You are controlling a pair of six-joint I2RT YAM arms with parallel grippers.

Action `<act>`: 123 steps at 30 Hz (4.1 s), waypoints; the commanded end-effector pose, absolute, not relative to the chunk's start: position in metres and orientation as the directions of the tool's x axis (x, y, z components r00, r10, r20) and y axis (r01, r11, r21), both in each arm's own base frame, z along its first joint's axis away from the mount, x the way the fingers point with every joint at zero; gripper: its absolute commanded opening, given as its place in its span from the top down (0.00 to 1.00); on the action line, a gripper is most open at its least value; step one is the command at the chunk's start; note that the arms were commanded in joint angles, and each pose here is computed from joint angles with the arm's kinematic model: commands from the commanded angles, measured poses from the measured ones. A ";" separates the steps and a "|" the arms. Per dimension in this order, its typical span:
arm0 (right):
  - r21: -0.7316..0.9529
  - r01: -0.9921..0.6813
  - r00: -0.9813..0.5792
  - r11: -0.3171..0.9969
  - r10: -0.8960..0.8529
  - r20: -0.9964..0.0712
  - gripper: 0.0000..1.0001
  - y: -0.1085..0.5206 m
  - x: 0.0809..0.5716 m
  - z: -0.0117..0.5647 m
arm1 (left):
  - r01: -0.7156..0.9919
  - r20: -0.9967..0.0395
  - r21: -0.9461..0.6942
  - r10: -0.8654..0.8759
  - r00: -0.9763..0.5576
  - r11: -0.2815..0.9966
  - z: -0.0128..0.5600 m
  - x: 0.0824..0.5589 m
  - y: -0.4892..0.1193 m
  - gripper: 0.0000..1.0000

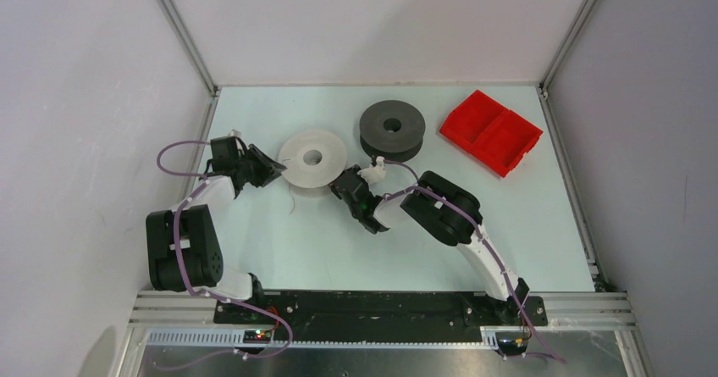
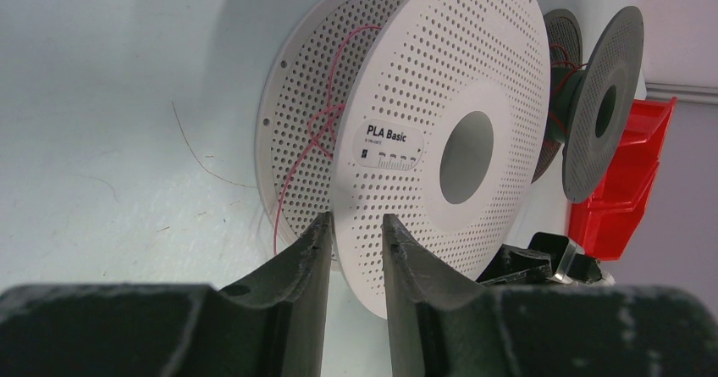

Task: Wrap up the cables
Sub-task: Adjust the cable on the cable reel.

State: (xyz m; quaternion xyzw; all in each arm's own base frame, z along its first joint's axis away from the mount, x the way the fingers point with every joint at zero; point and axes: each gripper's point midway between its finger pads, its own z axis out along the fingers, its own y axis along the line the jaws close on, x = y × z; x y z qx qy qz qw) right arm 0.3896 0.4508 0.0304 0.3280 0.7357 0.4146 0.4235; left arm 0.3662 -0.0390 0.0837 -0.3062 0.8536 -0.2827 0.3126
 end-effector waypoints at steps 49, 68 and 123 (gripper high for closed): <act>0.891 0.041 -0.360 0.452 0.839 -0.409 0.84 0.388 0.387 0.080 | -0.287 -0.379 -0.715 -0.698 -0.608 0.637 0.101 0.370 -0.042 0.68; 0.913 -0.066 -0.323 0.403 0.857 -0.401 0.83 0.356 0.423 0.100 | -0.283 -0.379 -0.719 -0.699 -0.606 0.635 0.104 0.372 -0.042 0.68; 0.958 0.014 -0.477 0.288 0.844 -0.246 0.84 0.401 0.439 0.067 | -0.286 -0.372 -0.724 -0.704 -0.604 0.628 0.103 0.374 -0.041 0.67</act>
